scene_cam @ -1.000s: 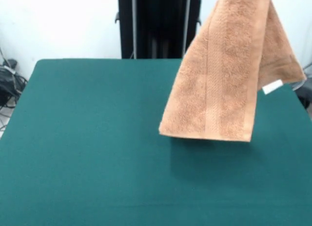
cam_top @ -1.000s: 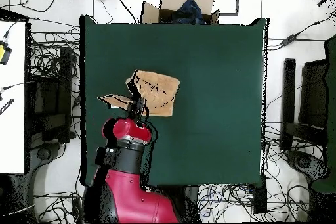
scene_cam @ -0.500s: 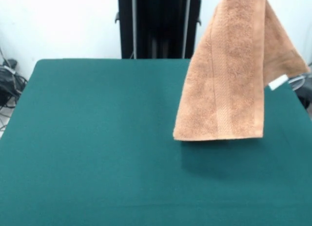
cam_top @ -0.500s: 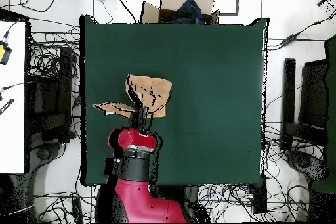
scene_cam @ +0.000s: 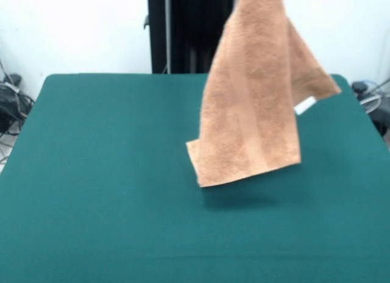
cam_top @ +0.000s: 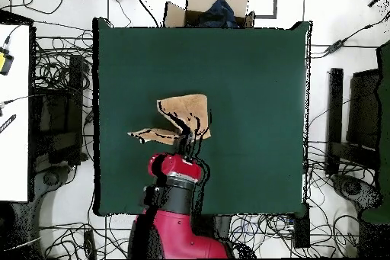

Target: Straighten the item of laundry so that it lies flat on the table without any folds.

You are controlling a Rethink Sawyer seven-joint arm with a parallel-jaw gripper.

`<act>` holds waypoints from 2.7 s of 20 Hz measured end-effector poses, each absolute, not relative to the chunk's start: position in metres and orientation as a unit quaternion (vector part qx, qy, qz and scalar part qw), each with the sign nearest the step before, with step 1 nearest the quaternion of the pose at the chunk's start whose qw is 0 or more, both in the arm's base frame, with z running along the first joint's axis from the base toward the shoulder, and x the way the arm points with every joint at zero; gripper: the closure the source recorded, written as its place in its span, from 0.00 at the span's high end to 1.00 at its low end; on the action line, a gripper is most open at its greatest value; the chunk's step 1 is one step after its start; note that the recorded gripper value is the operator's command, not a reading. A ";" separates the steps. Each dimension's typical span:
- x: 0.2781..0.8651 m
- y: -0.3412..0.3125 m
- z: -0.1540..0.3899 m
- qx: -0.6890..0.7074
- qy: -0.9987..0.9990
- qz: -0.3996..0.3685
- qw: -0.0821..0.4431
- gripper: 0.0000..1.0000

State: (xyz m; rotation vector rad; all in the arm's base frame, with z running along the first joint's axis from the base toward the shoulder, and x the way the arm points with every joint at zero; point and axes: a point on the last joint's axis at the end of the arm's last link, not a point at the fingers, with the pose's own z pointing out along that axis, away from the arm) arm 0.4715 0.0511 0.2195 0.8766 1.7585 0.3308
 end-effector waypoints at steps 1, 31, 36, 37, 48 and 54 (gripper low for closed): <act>0.470 0.045 0.217 0.366 0.744 0.127 0.544 0.00; 0.506 0.004 0.142 0.237 0.752 -0.009 0.615 0.00; 0.507 0.020 0.130 0.236 0.750 -0.027 0.618 0.00; 0.507 0.024 0.130 0.234 0.748 -0.032 0.620 0.00; 0.517 0.055 0.136 0.223 0.724 -0.070 0.649 0.00; 0.524 0.064 0.134 0.239 0.720 -0.099 0.644 0.00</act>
